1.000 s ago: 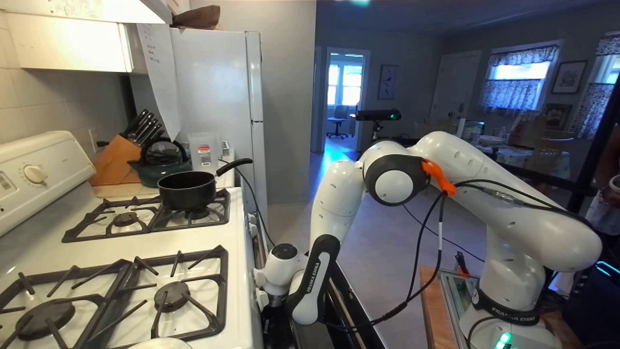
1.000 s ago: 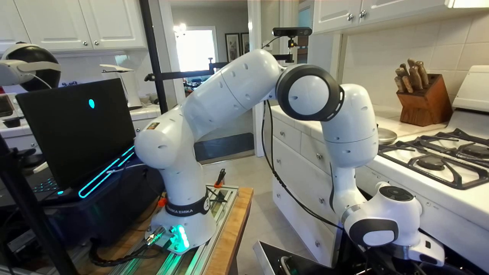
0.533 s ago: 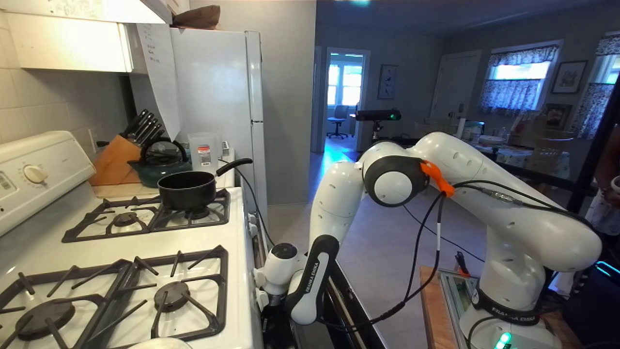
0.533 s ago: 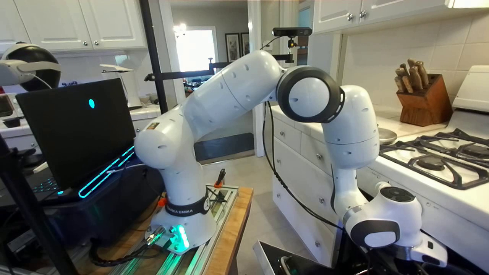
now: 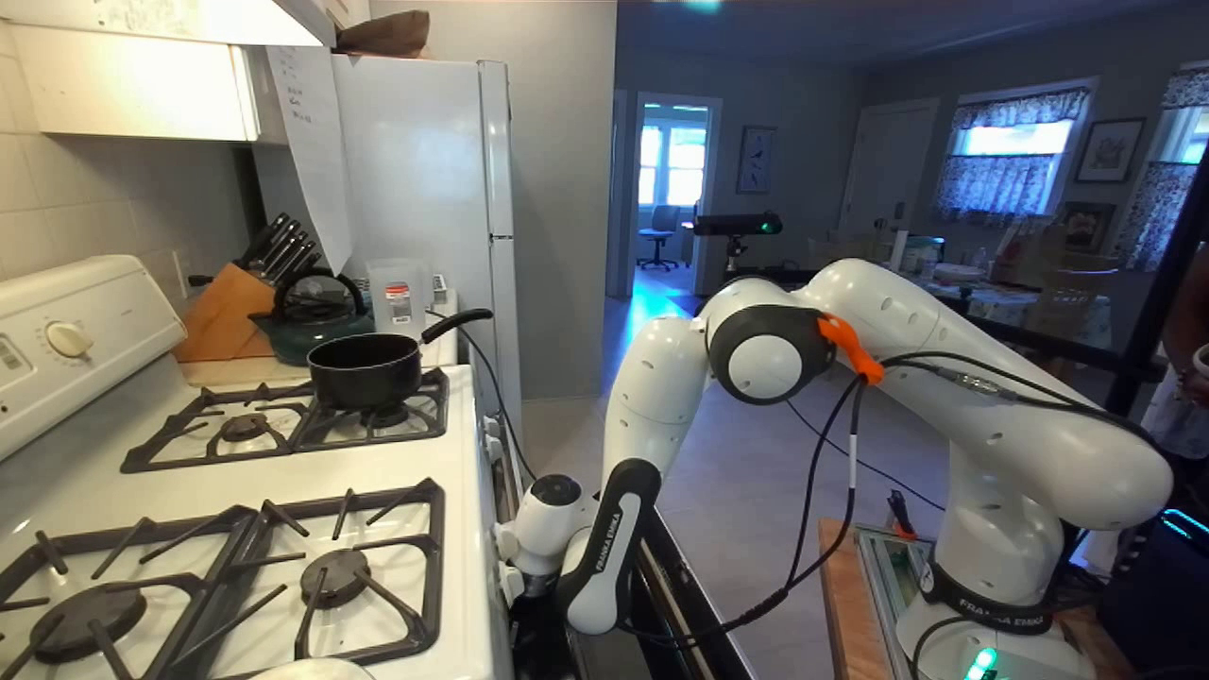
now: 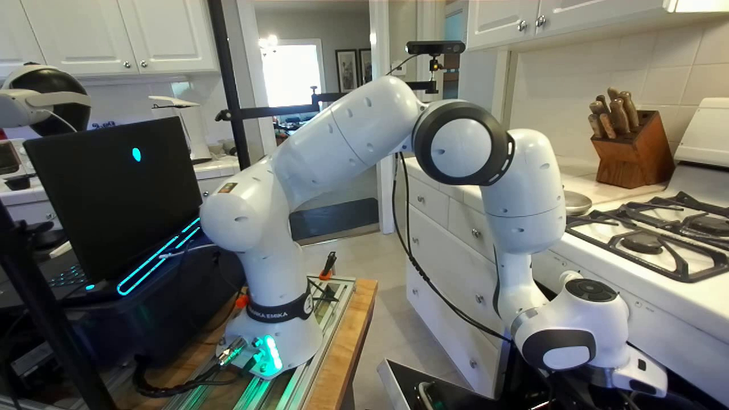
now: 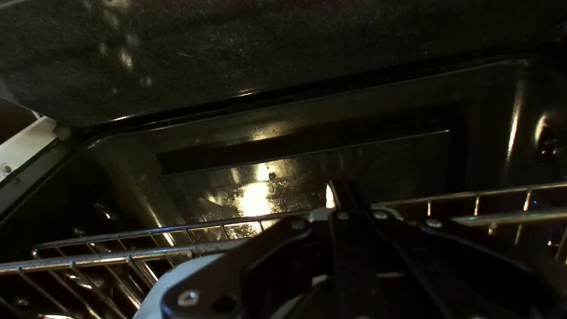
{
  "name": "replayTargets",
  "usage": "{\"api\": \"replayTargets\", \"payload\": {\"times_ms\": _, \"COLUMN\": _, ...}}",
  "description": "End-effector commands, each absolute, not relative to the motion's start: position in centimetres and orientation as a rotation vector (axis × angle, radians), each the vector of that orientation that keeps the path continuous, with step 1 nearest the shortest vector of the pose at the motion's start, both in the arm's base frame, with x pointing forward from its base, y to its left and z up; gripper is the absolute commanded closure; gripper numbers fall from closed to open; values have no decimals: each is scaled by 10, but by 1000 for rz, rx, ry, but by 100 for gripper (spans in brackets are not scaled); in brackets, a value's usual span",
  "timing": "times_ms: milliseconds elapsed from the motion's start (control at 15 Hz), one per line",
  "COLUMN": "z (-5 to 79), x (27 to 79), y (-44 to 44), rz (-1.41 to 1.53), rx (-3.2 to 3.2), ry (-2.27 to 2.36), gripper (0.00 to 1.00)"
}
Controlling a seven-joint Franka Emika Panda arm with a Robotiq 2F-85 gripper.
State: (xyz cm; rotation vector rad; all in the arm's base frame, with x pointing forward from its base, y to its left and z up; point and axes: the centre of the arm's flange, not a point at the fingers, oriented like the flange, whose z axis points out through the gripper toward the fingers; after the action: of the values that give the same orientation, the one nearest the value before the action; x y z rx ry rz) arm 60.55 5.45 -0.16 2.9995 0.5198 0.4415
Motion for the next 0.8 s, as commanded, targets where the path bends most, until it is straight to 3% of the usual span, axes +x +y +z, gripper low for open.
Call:
{"api": "replayTargets", "payload": {"times_ms": 0, "z": 2, "x": 632, "y": 60, "rz": 564, "rx": 2991, "ry": 510, "gripper": 100}}
{"api": "replayTargets", "payload": {"times_ms": 733, "z": 5, "x": 639, "y": 68, "rz": 617, "rx": 2988, "ry": 489, "gripper": 100}}
